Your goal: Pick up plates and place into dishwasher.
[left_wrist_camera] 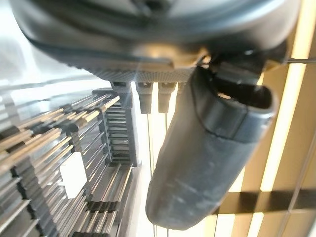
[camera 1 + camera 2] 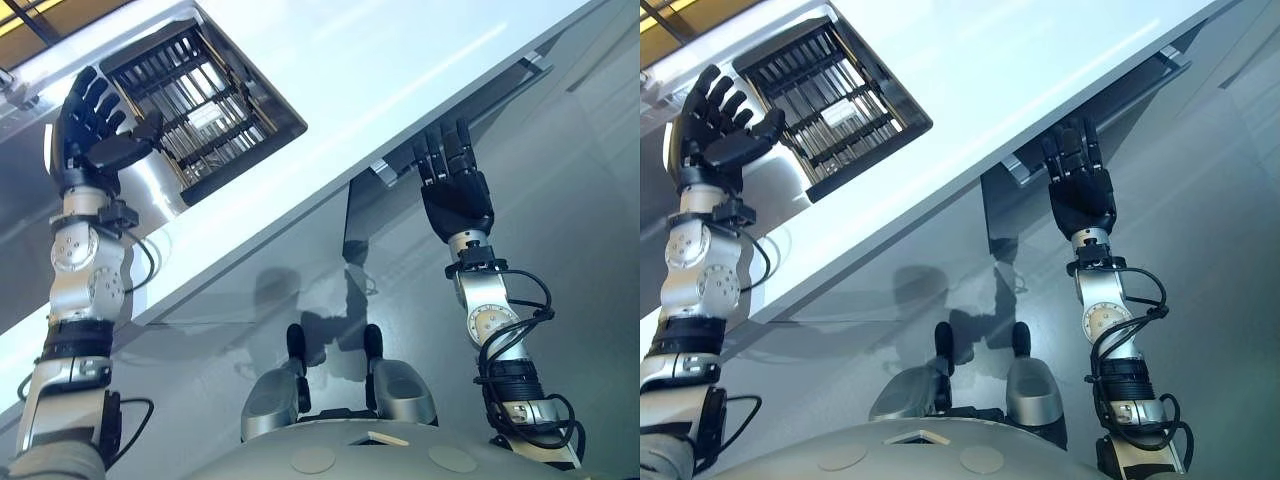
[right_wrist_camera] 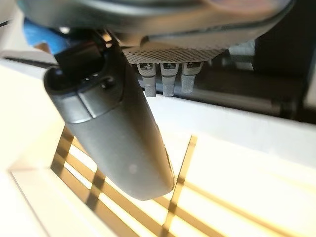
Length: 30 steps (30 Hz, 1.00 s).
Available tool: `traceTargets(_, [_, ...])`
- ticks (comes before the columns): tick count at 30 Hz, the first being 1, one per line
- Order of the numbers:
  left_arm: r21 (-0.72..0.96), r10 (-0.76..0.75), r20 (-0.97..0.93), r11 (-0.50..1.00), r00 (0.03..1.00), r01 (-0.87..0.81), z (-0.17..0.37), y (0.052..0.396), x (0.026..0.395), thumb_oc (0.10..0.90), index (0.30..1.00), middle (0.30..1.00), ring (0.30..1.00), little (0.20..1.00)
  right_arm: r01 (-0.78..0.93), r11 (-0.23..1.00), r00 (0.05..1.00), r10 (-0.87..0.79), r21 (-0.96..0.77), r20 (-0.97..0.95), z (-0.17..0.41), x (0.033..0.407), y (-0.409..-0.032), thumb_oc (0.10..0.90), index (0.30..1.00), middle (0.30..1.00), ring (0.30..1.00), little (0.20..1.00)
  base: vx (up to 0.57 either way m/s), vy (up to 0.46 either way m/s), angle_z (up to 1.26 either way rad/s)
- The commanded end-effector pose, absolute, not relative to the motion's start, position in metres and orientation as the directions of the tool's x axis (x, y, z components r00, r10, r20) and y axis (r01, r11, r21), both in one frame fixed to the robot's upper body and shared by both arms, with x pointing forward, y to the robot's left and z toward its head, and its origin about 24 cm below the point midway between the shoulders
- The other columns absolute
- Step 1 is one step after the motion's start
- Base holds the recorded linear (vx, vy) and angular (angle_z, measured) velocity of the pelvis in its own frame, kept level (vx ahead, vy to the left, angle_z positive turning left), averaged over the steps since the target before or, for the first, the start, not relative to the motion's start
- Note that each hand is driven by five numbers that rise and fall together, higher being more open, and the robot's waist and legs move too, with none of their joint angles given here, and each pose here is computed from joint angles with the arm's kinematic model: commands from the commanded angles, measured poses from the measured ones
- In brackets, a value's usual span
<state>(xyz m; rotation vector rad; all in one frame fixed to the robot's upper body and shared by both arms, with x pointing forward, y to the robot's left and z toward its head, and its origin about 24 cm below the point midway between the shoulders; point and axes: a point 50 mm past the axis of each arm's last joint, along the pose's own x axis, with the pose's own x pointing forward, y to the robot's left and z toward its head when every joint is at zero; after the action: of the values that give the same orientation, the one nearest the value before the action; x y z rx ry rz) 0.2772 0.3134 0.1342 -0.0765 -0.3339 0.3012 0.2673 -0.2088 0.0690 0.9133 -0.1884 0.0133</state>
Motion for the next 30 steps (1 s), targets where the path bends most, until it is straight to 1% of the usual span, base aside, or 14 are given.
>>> traceTargets(1, [-0.079, 0.333, 0.517, 0.936, 0.789, -0.343, 0.17, 0.329, 0.255, 0.8, 0.9, 0.9, 0.9, 0.9, 0.034, 0.873, 0.899, -0.239, 0.486, 0.367, 0.1, 0.258, -0.231, 0.8, 0.9, 0.9, 0.9, 0.9, -0.01, 0.048, 0.08])
traceTargets(2, [-0.083, 0.336, 0.515, 0.935, 0.789, -0.345, 0.17, 0.328, 0.253, 0.8, 0.9, 0.9, 0.9, 0.9, 0.143, 0.914, 0.872, -0.298, 0.379, 0.389, 0.103, 0.254, -0.24, 0.8, 0.9, 0.9, 0.9, 0.9, -0.02, 0.05, 0.05])
traceTargets(4, [-0.092, 0.342, 0.51, 0.934, 0.789, -0.345, 0.168, 0.328, 0.251, 0.8, 0.9, 0.9, 0.9, 0.9, 0.287, 0.923, 0.824, -0.375, 0.256, 0.425, 0.107, 0.248, -0.255, 0.8, 0.9, 0.9, 0.9, 0.9, -0.02, 0.054, 0.0])
traceTargets(7, [-0.12, 0.357, 0.492, 0.931, 0.794, -0.344, 0.162, 0.327, 0.249, 0.8, 0.9, 0.9, 0.9, 0.9, 0.543, 0.837, 0.732, -0.515, 0.076, 0.446, 0.101, 0.236, -0.281, 0.8, 0.9, 0.9, 0.9, 0.9, -0.03, 0.058, -0.08])
traceTargets(9, [-0.134, 0.364, 0.482, 0.93, 0.797, -0.343, 0.16, 0.326, 0.25, 0.8, 0.9, 0.9, 0.9, 0.9, 0.6, 0.798, 0.71, -0.561, 0.051, 0.426, 0.097, 0.234, -0.288, 0.8, 0.9, 0.9, 0.9, 0.9, -0.04, 0.043, -0.14])
traceTargets(11, [-0.167, 0.373, 0.462, 0.928, 0.805, -0.334, 0.155, 0.325, 0.253, 0.8, 0.9, 0.9, 0.9, 0.9, 0.663, 0.749, 0.699, -0.627, 0.018, 0.344, 0.077, 0.228, -0.303, 0.8, 0.9, 0.9, 0.9, 0.9, -0.05, 0.039, -0.09])
traceTargets(14, [-0.215, 0.382, 0.441, 0.924, 0.812, -0.318, 0.151, 0.324, 0.254, 0.8, 0.9, 0.9, 0.9, 0.9, 0.681, 0.732, 0.722, -0.669, -0.006, 0.177, 0.047, 0.223, -0.313, 0.8, 0.9, 0.9, 0.9, 0.9, -0.04, 0.011, -0.04])
traceTargets(15, [-0.234, 0.382, 0.428, 0.922, 0.819, -0.308, 0.148, 0.323, 0.255, 0.8, 0.9, 0.9, 0.9, 0.9, 0.676, 0.737, 0.736, -0.676, 0.011, 0.043, 0.021, 0.216, -0.314, 0.8, 0.9, 0.9, 0.9, 0.9, -0.04, -0.015, -0.04])
traceTargets(16, [-0.239, 0.382, 0.424, 0.922, 0.821, -0.305, 0.147, 0.323, 0.255, 0.8, 0.9, 0.9, 0.9, 0.9, 0.67, 0.742, 0.742, -0.67, 0.029, -0.022, 0.01, 0.213, -0.313, 0.8, 0.9, 0.9, 0.9, 0.9, -0.04, -0.028, -0.03])
traceTargets(17, [-0.253, 0.38, 0.418, 0.921, 0.825, -0.295, 0.144, 0.321, 0.255, 0.8, 0.9, 0.9, 0.9, 0.9, 0.666, 0.743, 0.742, -0.65, 0.068, -0.164, -0.017, 0.204, -0.309, 0.8, 0.9, 0.9, 0.9, 0.9, -0.03, -0.028, -0.01])
traceTargets(19, [-0.257, 0.372, 0.41, 0.923, 0.832, -0.286, 0.139, 0.317, 0.256, 0.8, 0.9, 0.9, 0.9, 0.9, 0.647, 0.76, 0.728, -0.597, 0.051, -0.335, -0.05, 0.19, -0.299, 0.8, 0.9, 0.9, 0.9, 0.9, -0.03, -0.034, 0.03])
traceTargets(23, [-0.271, 0.351, 0.399, 0.928, 0.847, -0.257, 0.135, 0.309, 0.262, 0.8, 0.9, 0.9, 0.9, 0.9, 0.581, 0.813, 0.661, -0.504, -0.045, -0.556, -0.092, 0.164, -0.288, 0.8, 0.9, 0.9, 0.9, 0.9, -0.02, -0.034, 0.05])
traceTargets(26, [-0.274, 0.33, 0.392, 0.933, 0.859, -0.233, 0.136, 0.3, 0.269, 0.8, 0.9, 0.9, 0.9, 0.9, 0.444, 0.884, 0.593, -0.411, -0.144, -0.692, -0.118, 0.144, -0.279, 0.8, 0.9, 0.9, 0.9, 0.9, -0.02, -0.049, 0.17])
traceTargets(30, [-0.265, 0.309, 0.394, 0.94, 0.866, -0.214, 0.139, 0.293, 0.277, 0.8, 0.9, 0.9, 0.9, 0.9, 0.384, 0.909, 0.509, -0.357, -0.164, -0.783, -0.133, 0.125, -0.278, 0.8, 0.9, 0.9, 0.9, 0.9, -0.03, -0.038, 0.1])
